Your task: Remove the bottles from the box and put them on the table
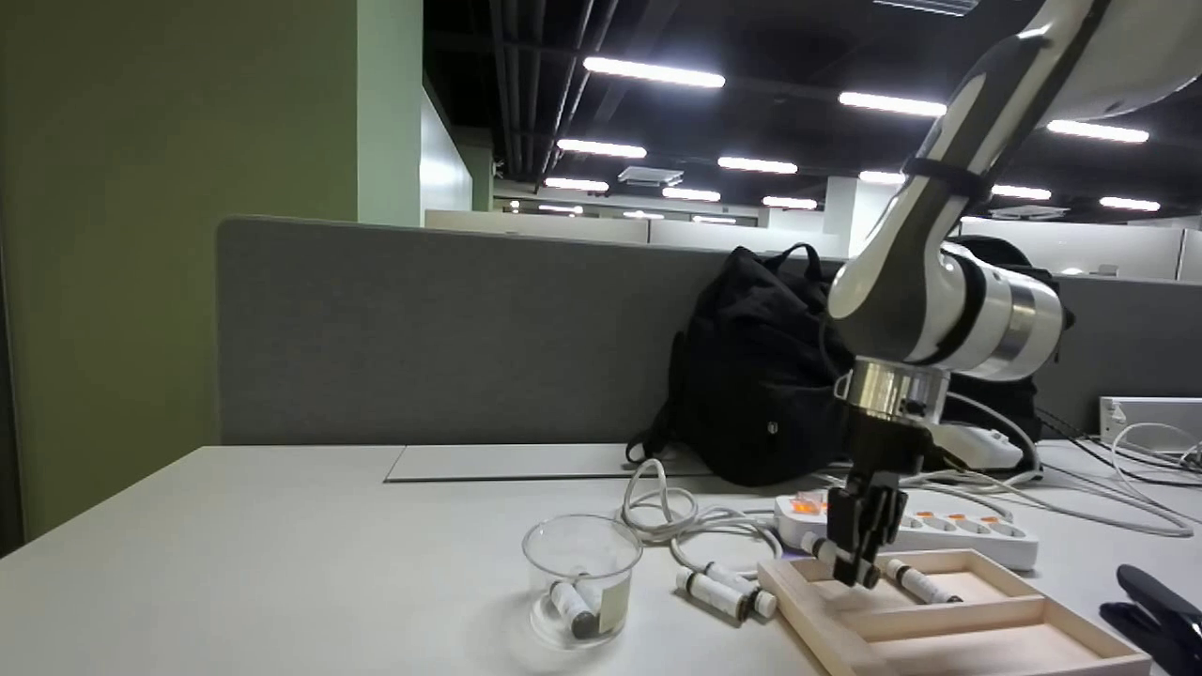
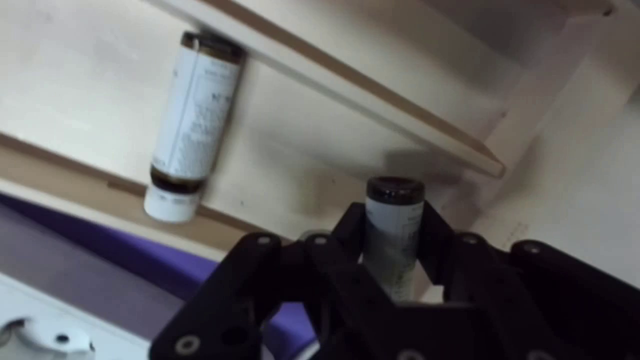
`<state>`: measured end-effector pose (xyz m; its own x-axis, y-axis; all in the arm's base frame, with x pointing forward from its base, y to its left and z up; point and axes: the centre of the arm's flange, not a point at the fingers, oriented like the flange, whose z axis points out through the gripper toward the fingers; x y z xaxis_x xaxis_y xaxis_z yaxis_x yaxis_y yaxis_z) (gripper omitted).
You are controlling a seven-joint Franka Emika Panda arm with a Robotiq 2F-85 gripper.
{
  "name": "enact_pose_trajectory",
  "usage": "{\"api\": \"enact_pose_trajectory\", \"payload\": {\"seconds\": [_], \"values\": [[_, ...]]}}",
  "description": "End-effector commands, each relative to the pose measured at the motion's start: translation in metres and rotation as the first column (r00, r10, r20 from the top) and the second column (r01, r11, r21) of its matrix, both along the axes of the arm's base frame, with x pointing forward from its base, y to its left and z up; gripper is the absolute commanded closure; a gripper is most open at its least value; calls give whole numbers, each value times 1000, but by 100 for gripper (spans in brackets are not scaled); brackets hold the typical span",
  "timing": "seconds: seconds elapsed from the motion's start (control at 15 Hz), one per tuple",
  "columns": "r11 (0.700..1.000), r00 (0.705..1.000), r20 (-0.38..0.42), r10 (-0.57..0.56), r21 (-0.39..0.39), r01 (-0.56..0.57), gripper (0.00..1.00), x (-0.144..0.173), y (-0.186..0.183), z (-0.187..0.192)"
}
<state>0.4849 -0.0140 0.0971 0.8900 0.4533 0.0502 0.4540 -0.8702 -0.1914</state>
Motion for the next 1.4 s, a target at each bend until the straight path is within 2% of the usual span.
{"api": "enact_pose_trajectory", "payload": {"seconds": [0.0,0.27,0.53,0.8,0.87,0.93,1.0,1.2,1.33], "values": [[998,998,32,57,20,-58,93,17,30,45],[988,988,51,145,51,-148,93,31,74,54],[975,977,17,211,71,-212,93,34,107,27],[969,971,-11,240,69,-239,93,36,118,-2],[968,970,-18,244,69,-242,65,37,119,-7],[967,969,-22,248,68,-246,55,38,120,-11],[966,968,-26,251,68,-248,39,39,121,-15],[965,967,-22,254,65,-252,18,42,117,-4],[972,972,-26,232,43,-231,6,41,106,17]]}}
